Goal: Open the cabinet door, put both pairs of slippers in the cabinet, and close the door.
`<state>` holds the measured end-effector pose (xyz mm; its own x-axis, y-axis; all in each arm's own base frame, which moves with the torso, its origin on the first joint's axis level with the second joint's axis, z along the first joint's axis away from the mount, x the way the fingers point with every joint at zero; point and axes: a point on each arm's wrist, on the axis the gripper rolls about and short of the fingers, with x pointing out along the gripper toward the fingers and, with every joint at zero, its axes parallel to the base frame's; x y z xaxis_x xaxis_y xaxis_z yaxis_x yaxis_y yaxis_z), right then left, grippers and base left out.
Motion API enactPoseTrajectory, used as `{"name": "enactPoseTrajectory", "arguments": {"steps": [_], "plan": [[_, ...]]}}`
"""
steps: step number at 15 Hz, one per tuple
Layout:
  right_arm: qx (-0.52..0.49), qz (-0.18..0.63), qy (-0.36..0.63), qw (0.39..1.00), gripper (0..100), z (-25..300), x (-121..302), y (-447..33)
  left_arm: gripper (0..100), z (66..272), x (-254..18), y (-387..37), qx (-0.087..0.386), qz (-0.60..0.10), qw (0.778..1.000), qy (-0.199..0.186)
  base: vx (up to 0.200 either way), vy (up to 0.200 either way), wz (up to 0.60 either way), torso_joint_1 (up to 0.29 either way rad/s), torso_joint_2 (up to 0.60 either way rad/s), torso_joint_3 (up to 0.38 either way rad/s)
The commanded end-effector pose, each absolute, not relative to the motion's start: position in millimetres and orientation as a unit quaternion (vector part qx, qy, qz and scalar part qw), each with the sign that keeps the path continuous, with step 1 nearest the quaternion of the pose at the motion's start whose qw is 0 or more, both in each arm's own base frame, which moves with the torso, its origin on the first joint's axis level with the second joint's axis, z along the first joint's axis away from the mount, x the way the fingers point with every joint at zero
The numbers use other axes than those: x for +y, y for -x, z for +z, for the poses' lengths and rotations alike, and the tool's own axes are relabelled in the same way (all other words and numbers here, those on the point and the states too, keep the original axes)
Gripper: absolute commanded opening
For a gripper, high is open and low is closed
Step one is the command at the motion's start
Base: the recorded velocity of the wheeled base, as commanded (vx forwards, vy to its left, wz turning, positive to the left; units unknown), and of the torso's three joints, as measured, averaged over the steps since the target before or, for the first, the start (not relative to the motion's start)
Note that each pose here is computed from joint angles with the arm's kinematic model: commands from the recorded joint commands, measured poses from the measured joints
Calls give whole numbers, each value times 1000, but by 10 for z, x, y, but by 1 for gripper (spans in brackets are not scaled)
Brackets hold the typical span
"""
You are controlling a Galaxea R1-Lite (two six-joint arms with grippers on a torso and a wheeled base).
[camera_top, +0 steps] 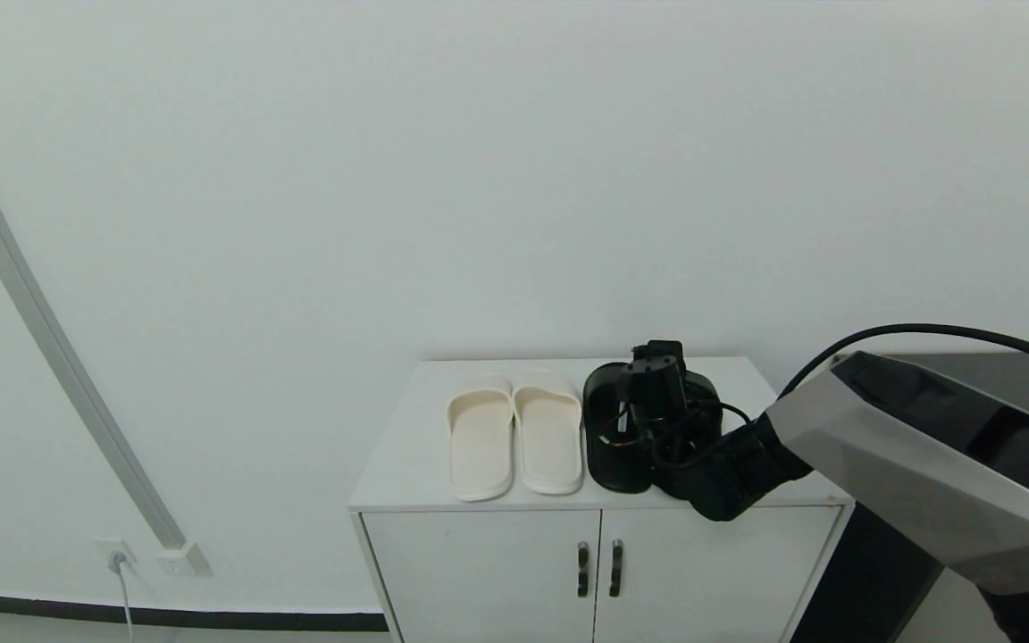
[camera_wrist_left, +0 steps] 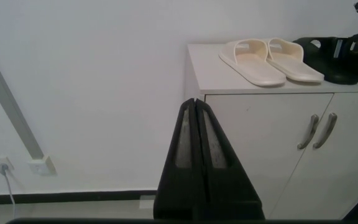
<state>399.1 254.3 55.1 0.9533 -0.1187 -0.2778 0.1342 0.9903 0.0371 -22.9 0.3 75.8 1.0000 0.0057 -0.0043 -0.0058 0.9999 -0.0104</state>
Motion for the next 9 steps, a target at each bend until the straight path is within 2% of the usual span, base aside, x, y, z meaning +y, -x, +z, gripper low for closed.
{"name": "enactPoseTrajectory", "arguments": {"steps": [1, 6, 9], "plan": [[135, -63, -31, 988, 0, 597, 2541, -3982, 0, 758, 3, 228, 3, 4, 1000, 5, 0, 0, 0, 0, 0, 0], [117, -55, -26, 991, 0, 1000, 2440, -3785, 0, 759, 3, 228, 2, 4, 1000, 6, 0, 0, 0, 0, 0, 0], [118, -24, -7, 993, 0, 1310, 2350, -3350, 0, 759, 3, 228, 2, 5, 1000, 6, 0, 0, 0, 0, 0, 0]]}}
